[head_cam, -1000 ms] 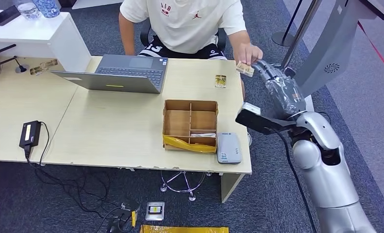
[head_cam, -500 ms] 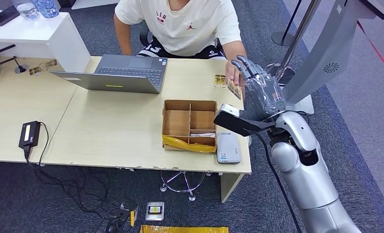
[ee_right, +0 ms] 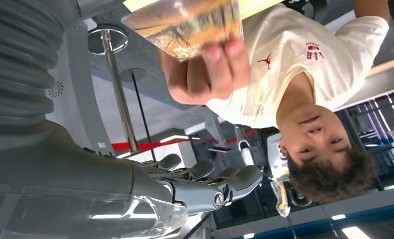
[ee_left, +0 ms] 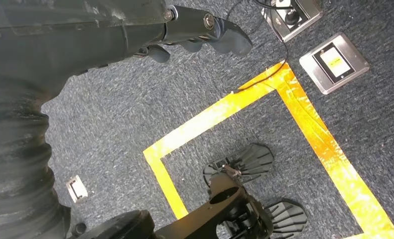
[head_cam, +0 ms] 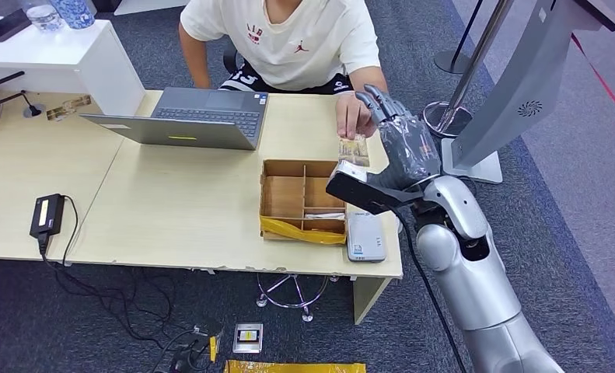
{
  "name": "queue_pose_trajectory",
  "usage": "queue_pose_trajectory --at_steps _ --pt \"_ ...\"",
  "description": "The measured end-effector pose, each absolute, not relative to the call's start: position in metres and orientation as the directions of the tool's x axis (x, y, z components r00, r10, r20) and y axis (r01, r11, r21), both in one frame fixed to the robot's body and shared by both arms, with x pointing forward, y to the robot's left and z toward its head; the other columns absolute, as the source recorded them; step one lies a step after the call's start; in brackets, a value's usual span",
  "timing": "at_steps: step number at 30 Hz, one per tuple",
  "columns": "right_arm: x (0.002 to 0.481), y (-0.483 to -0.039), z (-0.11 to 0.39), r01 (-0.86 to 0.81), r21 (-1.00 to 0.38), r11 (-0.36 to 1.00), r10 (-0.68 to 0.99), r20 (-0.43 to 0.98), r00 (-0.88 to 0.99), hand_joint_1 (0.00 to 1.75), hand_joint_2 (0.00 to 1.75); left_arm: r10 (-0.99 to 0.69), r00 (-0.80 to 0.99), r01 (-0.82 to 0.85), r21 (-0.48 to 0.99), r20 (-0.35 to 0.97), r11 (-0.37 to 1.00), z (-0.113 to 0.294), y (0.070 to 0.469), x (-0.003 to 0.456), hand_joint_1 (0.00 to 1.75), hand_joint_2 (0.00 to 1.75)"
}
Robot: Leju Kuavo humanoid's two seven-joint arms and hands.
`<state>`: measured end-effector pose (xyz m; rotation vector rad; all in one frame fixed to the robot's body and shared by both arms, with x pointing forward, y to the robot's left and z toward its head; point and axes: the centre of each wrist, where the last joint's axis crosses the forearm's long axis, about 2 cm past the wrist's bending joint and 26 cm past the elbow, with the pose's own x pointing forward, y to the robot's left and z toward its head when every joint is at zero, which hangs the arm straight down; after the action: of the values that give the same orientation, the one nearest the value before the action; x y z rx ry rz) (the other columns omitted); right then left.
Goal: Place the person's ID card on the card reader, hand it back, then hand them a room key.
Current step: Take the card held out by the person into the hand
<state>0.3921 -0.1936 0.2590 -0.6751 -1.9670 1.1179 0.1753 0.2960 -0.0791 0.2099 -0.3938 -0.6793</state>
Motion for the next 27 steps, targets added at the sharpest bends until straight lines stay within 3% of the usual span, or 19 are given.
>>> queue_pose_trajectory --at_steps 2,4,6,8,27 --pt "0.3926 -0.1917 0.2586 0.072 -0.875 0.478 0.739 0.357 -0.571 0.15 1.75 -0.648 0.707 0.569 0.316 0.284 0.759 -0.079 0.296 0.1756 0.0 1.75" --pt "0.393 -0.1905 0.2577 0.068 -0.875 0.479 0.739 0.359 -0.57 0.38 1.75 -0.65 0.705 0.57 0.318 0.284 0.757 -0.0789 0.296 0.1759 0.0 1.75" --pt "0.3935 -0.1901 0.2567 0.065 -0.876 0.478 0.74 0.361 -0.568 1.05 1.75 -0.651 0.704 0.57 0.319 0.284 0.757 -0.0788 0.296 0.1762 0.0 1.75" --pt "0.3945 -0.1899 0.2563 0.064 -0.877 0.476 0.741 0.361 -0.566 1.59 1.75 -0.651 0.704 0.571 0.32 0.284 0.756 -0.0787 0.296 0.1764 0.0 1.75" --pt "0.3963 -0.1882 0.2528 0.065 -0.874 0.481 0.745 0.368 -0.556 1.75 1.75 -0.658 0.698 0.575 0.326 0.284 0.751 -0.0786 0.296 0.1766 0.0 1.75"
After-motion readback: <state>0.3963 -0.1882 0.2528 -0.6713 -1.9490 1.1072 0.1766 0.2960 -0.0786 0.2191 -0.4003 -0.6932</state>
